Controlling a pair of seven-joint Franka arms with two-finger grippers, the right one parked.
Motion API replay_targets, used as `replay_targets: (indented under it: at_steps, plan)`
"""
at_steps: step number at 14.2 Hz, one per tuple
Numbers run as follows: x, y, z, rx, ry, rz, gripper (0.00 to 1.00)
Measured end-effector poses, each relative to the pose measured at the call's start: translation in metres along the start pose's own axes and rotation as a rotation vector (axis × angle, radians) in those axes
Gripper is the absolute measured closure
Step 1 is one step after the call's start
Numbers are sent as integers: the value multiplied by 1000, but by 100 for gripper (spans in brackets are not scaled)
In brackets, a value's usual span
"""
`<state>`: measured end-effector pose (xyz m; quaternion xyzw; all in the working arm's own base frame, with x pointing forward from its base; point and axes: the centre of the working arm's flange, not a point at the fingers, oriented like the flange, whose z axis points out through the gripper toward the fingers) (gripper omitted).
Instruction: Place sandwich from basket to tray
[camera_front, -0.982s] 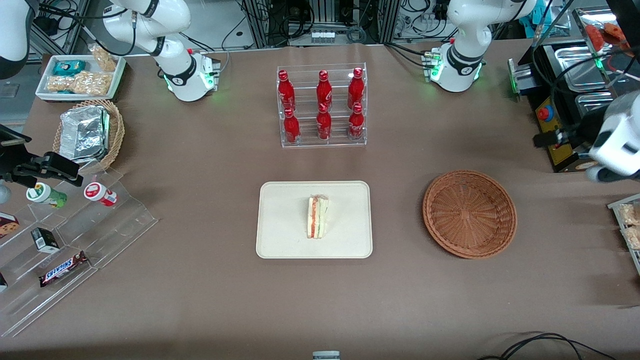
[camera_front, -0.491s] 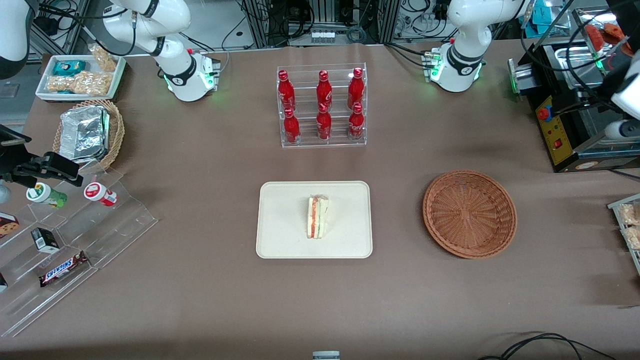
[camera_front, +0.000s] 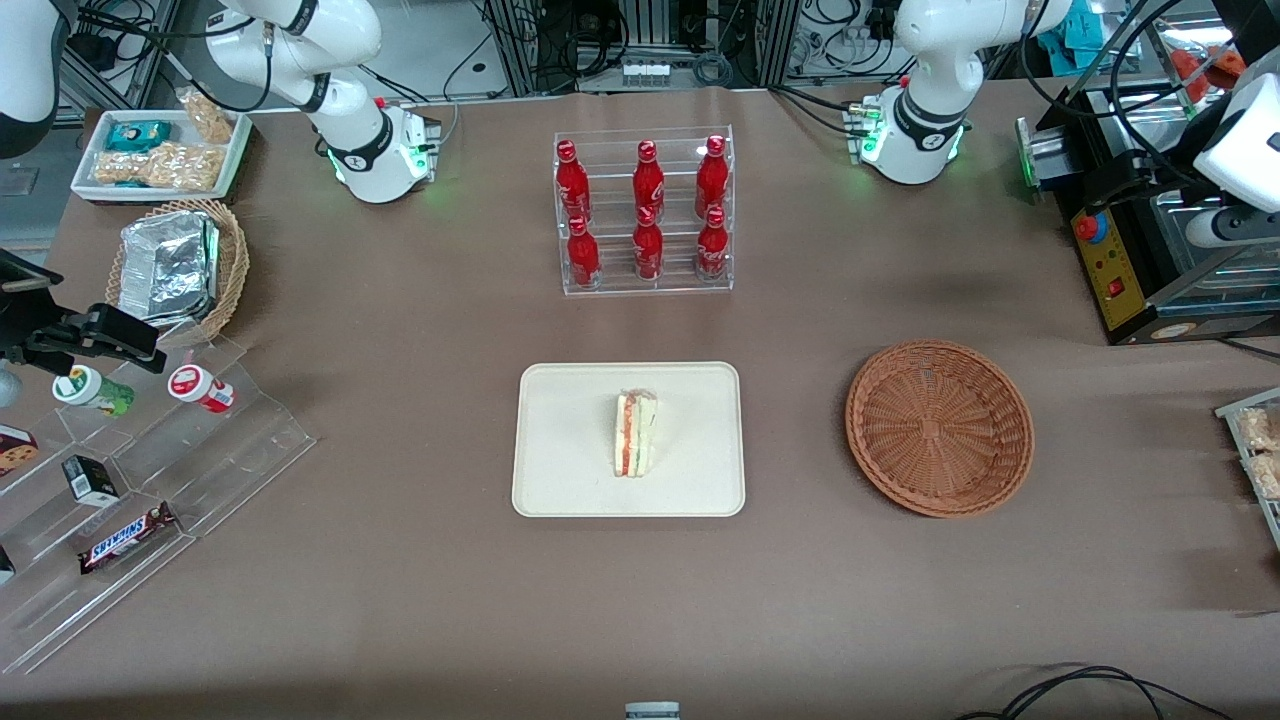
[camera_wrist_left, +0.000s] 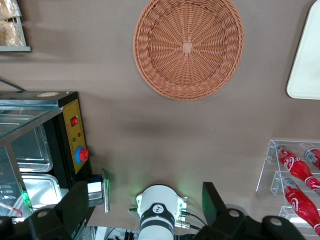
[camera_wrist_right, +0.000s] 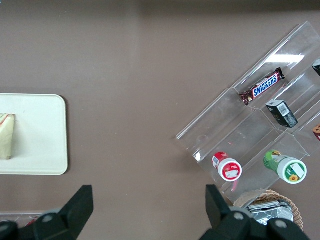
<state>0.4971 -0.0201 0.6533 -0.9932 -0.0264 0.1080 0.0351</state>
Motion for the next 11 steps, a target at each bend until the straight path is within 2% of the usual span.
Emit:
replay_targets:
  at_steps: [4, 8, 11]
  plan:
    - [7, 4, 2, -50, 36, 7, 0]
    - [14, 5, -4, -66, 97, -31, 0]
    - [16, 8, -5, -71, 111, -47, 0]
